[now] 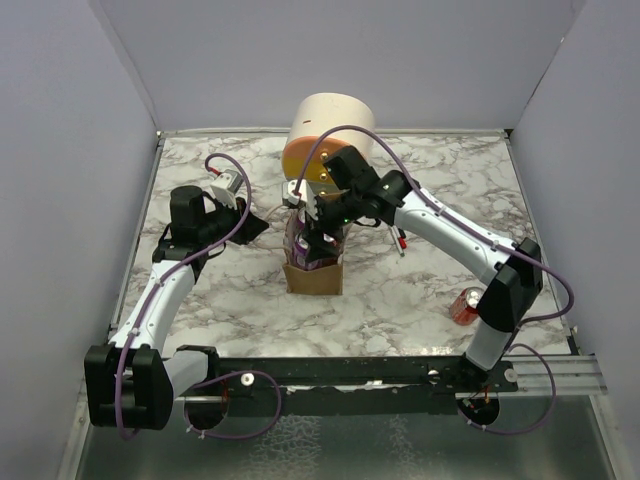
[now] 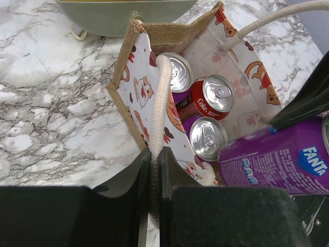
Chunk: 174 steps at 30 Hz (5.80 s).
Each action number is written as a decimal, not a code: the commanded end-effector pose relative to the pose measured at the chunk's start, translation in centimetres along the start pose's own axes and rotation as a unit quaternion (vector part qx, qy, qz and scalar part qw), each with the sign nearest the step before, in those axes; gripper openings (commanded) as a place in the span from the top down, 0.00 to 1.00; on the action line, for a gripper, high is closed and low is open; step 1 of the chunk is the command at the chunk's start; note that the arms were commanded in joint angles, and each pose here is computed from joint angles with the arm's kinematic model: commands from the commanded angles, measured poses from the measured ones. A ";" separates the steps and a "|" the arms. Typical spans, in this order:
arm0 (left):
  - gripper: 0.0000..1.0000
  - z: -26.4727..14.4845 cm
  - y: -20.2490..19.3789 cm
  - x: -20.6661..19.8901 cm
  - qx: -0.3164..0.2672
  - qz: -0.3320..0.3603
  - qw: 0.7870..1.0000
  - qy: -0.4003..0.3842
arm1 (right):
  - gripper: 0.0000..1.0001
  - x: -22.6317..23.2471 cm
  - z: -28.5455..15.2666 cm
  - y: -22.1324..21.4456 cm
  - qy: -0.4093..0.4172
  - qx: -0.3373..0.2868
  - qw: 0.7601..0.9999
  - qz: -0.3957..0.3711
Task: Place the beverage into the canvas bag
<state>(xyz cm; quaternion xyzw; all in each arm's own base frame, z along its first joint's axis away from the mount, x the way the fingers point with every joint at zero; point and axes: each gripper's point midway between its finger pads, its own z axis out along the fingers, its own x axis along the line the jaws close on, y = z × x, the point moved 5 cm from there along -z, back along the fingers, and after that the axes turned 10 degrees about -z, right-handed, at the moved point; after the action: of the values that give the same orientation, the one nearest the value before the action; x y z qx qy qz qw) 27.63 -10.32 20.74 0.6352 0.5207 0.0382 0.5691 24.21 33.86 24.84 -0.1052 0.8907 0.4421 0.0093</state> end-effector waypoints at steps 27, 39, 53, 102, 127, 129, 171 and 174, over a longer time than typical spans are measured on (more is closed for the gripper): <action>1.00 -0.4 0.5 -1.2 -0.005 0.017 1.000 -0.024 | 0.96 -3.0 -5.2 5.6 -0.182 -0.039 0.983 0.000; 0.92 -0.3 1.0 -1.9 0.013 0.010 0.999 -0.050 | 0.96 -3.4 -5.5 4.3 -0.191 -0.013 0.981 -0.018; 0.37 -1.7 1.2 -4.0 0.052 0.066 0.990 -0.111 | 0.96 0.9 -2.7 1.5 -0.035 -0.017 0.999 -0.021; 0.39 -2.2 -4.8 -8.5 0.208 0.470 0.812 -0.277 | 0.96 1.8 -2.1 -0.7 0.028 -0.068 0.993 0.092; 0.66 0.9 -7.5 -7.3 0.207 0.510 0.787 -0.278 | 0.96 1.9 -2.6 -1.2 0.017 -0.068 0.994 0.084; 0.68 0.8 -7.6 -7.4 0.206 0.508 0.787 -0.282 | 0.96 1.9 -2.7 -1.1 0.015 -0.069 0.994 0.078; 1.00 0.2 -9.9 -7.1 0.215 0.491 0.786 -0.308 | 0.94 1.4 0.8 -4.3 -0.041 -0.006 0.994 0.102; 1.00 0.3 -10.1 -7.1 0.219 0.485 0.787 -0.313 | 0.94 1.7 1.1 -4.4 -0.038 -0.013 0.993 0.108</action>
<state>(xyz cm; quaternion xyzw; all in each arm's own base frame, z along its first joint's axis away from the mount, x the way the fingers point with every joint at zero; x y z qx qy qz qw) 19.98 -17.38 18.22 0.8886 -0.0704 0.0454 0.4510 24.08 30.66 19.58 0.0022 0.9060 0.4233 0.0022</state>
